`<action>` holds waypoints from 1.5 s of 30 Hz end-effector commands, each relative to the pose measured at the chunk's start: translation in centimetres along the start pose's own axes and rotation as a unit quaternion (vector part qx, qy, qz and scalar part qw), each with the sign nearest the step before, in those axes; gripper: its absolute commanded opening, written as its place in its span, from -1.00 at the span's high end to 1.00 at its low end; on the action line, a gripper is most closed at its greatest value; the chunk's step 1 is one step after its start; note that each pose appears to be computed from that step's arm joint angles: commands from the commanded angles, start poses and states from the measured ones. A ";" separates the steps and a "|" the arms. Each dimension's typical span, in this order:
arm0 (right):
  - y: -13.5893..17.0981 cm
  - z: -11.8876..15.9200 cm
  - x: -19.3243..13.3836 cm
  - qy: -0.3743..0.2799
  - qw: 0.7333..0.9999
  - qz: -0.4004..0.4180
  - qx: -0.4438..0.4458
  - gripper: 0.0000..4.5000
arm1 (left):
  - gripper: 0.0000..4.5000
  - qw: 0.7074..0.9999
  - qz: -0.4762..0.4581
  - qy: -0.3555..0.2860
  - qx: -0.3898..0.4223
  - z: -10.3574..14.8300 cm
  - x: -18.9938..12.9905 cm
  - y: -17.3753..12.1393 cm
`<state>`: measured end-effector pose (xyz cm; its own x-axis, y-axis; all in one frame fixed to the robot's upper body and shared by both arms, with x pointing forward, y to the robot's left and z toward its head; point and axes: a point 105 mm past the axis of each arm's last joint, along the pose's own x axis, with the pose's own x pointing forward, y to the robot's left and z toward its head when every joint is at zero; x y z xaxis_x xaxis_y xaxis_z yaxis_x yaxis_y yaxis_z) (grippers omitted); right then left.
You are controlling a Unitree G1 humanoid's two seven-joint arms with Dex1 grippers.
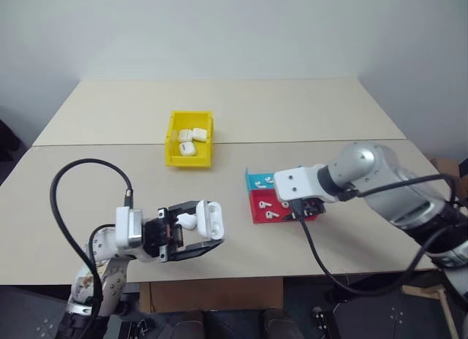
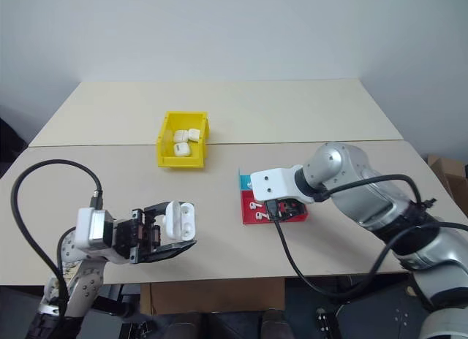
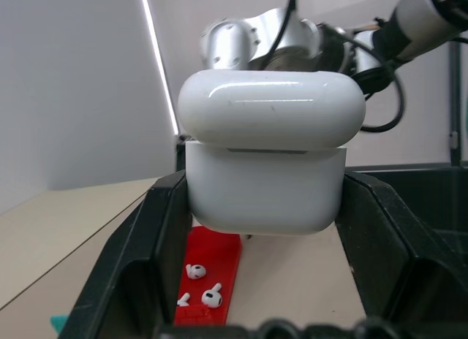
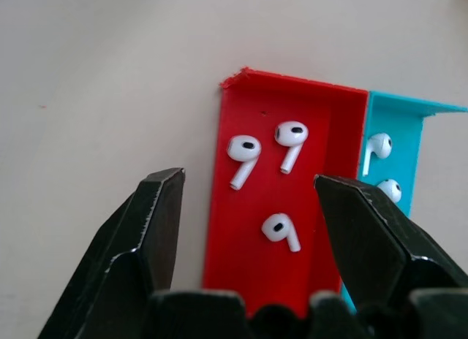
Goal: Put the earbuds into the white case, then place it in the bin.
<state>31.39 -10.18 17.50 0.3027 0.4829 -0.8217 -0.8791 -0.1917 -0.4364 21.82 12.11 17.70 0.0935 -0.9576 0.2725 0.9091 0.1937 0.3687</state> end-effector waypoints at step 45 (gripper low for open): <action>-0.5 -0.5 4.9 0.034 0.997 0.023 0.069 0.10 | -0.24 1.000 -0.016 0.024 0.006 1.1 -2.0 -1.4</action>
<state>33.39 -8.48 12.66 0.2627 0.4030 -0.8767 -0.9464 -0.0692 -0.3154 20.26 13.86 16.92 0.0942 -0.9725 0.2130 0.9224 0.1658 0.3488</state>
